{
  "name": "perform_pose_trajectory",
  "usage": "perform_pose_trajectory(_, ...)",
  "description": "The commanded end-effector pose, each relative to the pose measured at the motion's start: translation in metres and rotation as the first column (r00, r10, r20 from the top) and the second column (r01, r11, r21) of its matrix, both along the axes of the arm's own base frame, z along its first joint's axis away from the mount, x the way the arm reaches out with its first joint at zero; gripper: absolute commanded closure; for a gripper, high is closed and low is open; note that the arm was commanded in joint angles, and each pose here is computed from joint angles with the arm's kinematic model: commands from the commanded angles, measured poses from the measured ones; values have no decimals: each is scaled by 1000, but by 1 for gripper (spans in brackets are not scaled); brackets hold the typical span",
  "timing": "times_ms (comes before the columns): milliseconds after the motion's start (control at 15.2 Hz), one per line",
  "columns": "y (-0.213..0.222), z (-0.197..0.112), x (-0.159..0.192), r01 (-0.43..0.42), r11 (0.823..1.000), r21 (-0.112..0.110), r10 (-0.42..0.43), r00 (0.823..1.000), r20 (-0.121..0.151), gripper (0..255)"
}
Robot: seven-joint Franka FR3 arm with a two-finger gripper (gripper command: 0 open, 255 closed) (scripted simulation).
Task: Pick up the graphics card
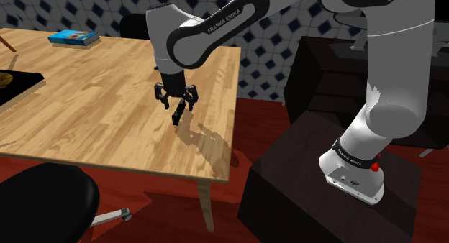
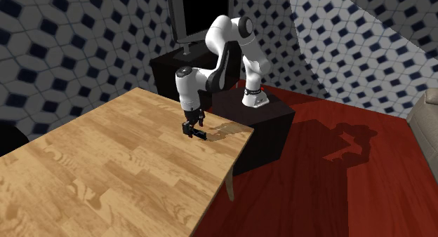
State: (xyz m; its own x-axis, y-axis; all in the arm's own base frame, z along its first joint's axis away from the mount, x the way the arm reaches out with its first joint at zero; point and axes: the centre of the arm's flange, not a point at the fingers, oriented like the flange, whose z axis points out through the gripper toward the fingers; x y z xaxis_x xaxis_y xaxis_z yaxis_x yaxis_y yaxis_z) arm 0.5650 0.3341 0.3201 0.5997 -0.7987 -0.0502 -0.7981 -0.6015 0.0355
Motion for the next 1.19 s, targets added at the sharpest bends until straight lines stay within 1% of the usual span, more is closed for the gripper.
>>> perform_pose_trajectory(0,0,-2,0,0,1000,0,0,1000,0,255)
perform_pose_trajectory(594,0,-2,0,0,1000,0,0,1000,0,255)
perform_pose_trajectory(1122,0,40,0,0,1000,0,0,1000,0,255)
